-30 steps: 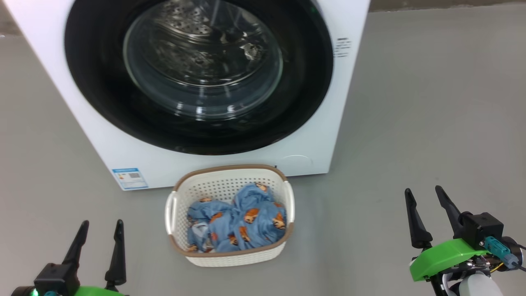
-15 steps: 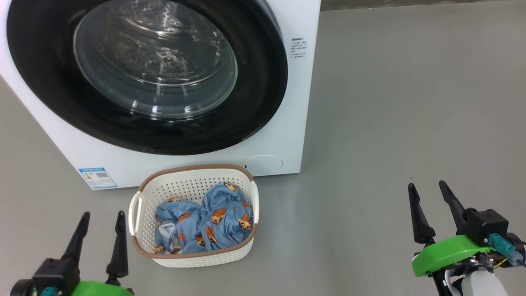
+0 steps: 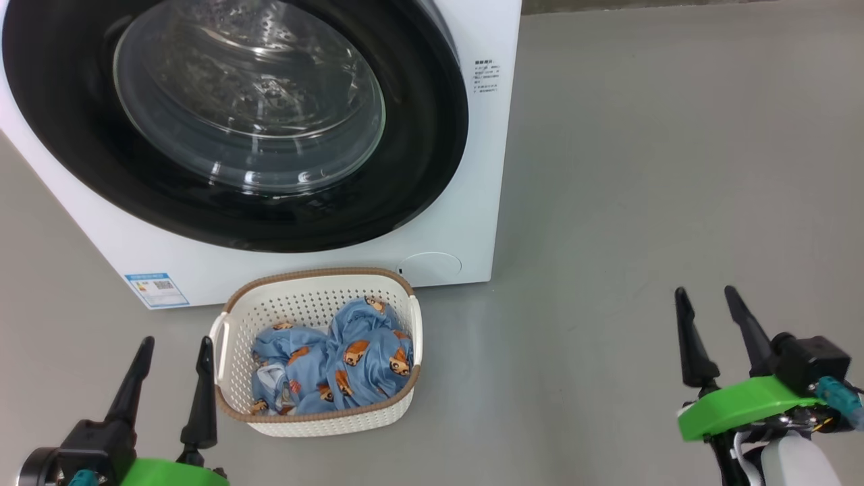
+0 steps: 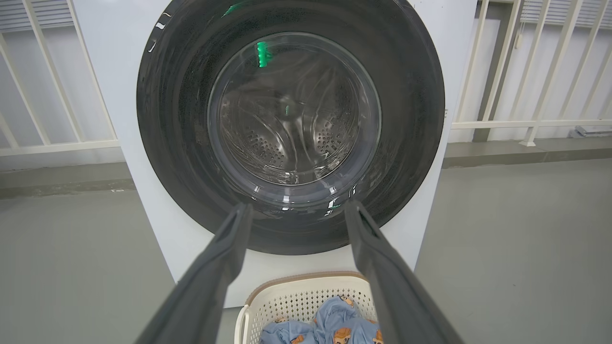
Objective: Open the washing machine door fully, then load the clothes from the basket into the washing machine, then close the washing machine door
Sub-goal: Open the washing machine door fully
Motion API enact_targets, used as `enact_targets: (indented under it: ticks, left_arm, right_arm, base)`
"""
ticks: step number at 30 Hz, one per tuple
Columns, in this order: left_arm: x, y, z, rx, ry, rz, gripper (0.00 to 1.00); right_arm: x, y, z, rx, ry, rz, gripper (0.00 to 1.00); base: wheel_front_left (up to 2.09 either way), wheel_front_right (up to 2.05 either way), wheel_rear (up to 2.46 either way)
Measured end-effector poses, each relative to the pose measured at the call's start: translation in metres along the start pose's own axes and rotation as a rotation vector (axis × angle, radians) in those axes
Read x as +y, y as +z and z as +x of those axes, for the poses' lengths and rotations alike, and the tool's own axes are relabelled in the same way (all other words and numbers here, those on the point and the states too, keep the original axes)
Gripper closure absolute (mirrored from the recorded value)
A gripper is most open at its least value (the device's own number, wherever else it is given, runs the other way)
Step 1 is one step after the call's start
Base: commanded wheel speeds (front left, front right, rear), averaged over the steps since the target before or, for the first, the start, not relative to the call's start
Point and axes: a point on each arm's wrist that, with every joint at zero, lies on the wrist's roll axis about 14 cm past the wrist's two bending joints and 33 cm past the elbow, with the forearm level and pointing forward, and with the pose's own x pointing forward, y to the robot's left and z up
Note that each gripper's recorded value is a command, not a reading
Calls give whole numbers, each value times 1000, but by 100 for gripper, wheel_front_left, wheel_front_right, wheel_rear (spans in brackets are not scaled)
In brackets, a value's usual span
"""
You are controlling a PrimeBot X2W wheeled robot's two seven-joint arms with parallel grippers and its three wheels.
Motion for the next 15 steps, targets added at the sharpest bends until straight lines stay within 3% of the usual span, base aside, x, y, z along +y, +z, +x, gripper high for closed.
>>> enact_targets:
  ticks: [10,15]
  left_arm:
    - [0,-1,0,-1,0,-1,0]
    - [-4,-6,2,11,-13,6,0]
  right_arm:
    - [-2,37,24,-134,-24,179,0]
    - [-5,46,36,-182,-44,349,0]
  base:
    - [0,0,0]
    - [0,0,0]
